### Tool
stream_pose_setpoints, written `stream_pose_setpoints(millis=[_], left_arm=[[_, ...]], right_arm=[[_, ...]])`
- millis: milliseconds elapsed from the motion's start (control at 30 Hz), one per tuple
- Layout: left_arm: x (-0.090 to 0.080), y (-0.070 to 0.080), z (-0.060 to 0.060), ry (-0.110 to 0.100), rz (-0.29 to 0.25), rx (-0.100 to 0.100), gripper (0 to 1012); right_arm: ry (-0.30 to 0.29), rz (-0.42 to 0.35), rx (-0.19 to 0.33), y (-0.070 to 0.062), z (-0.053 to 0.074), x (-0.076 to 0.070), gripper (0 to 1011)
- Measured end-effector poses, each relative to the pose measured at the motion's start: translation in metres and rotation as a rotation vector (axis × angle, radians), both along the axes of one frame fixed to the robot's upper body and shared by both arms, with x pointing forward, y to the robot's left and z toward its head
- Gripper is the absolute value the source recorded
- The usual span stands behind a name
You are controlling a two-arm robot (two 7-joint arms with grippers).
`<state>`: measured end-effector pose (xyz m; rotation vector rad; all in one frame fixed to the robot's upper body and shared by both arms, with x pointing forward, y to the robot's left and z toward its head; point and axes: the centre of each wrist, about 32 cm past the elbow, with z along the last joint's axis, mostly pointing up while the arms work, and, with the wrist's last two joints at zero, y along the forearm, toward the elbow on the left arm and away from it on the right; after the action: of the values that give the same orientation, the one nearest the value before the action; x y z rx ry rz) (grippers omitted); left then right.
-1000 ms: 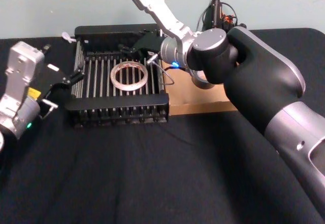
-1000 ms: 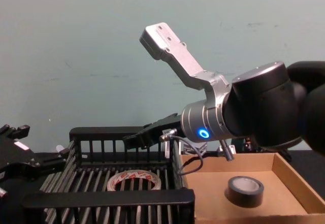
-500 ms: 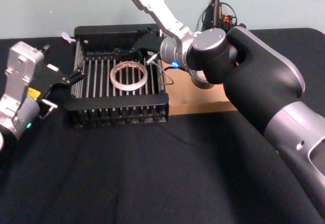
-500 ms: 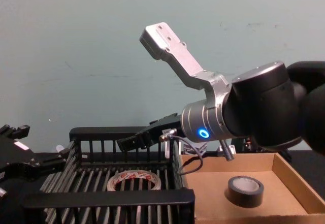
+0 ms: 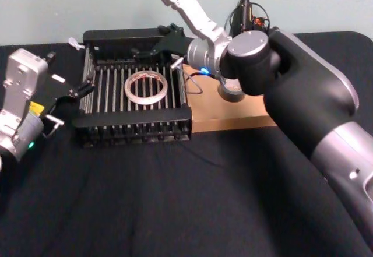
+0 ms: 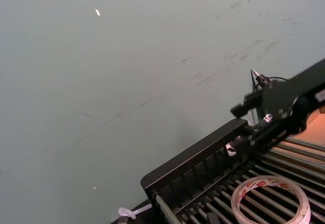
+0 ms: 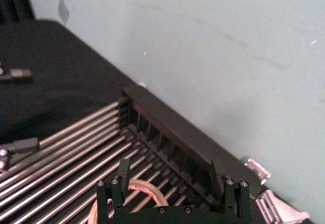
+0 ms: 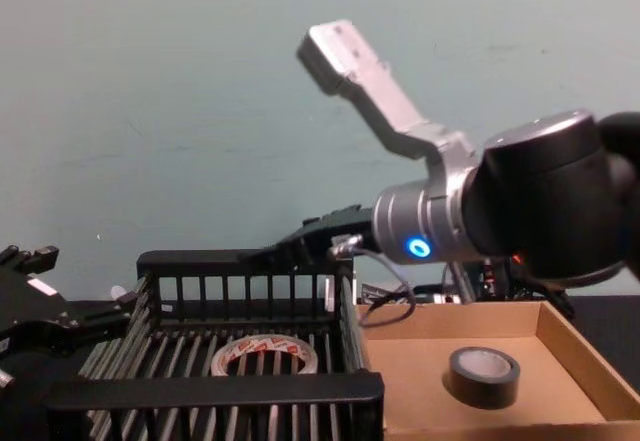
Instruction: Pick up the white tape and place it into the black box , Pick up the silver tape and place it into the brown box.
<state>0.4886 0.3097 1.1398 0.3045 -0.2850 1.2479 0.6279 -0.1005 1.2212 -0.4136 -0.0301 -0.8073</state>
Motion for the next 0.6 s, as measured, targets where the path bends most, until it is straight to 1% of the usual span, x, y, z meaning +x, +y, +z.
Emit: stream_pose_setpoints(millis=[33, 133, 167, 233, 267, 300, 333, 433, 467, 500, 533, 600], left_arm=[[0.0, 0.0, 0.0, 0.0, 0.0, 0.0, 1001], [0.0, 0.0, 0.0, 0.0, 0.0, 0.0, 1001], [0.0, 0.0, 0.0, 0.0, 0.0, 0.0, 1001], [0.0, 0.0, 0.0, 0.0, 0.0, 0.0, 1001], [0.0, 0.0, 0.0, 0.0, 0.0, 0.0, 1001], [0.0, 0.0, 0.0, 0.0, 0.0, 0.0, 1001], [0.0, 0.0, 0.0, 0.0, 0.0, 0.0, 1001], [0.0, 0.0, 0.0, 0.0, 0.0, 0.0, 1001], [0.0, 0.0, 0.0, 0.0, 0.0, 0.0, 1001], [0.0, 0.0, 0.0, 0.0, 0.0, 0.0, 1001], [0.0, 0.0, 0.0, 0.0, 0.0, 0.0, 1001], [0.0, 0.0, 0.0, 0.0, 0.0, 0.0, 1001]], right_arm=[[-0.011, -0.001, 0.017, -0.004, 0.002, -0.002, 1002], [-0.033, -0.004, 0.044, -0.012, 0.007, -0.007, 1002], [-0.05, -0.006, 0.063, -0.018, 0.009, -0.01, 1002], [-0.065, -0.012, 0.08, -0.026, 0.011, -0.014, 1002], [-0.082, -0.017, 0.096, -0.033, 0.012, -0.019, 1002], [-0.092, -0.022, 0.104, -0.037, 0.012, -0.021, 1002], [-0.11, -0.034, 0.118, -0.046, 0.012, -0.027, 1002], [-0.135, -0.056, 0.134, -0.057, 0.01, -0.034, 1002], [-0.149, -0.075, 0.144, -0.064, 0.008, -0.04, 1002], [-0.157, -0.085, 0.149, -0.068, 0.007, -0.042, 1002], [-0.167, -0.109, 0.158, -0.075, 0.004, -0.048, 1002], [-0.18, -0.133, 0.166, -0.081, 0.001, -0.053, 1002]])
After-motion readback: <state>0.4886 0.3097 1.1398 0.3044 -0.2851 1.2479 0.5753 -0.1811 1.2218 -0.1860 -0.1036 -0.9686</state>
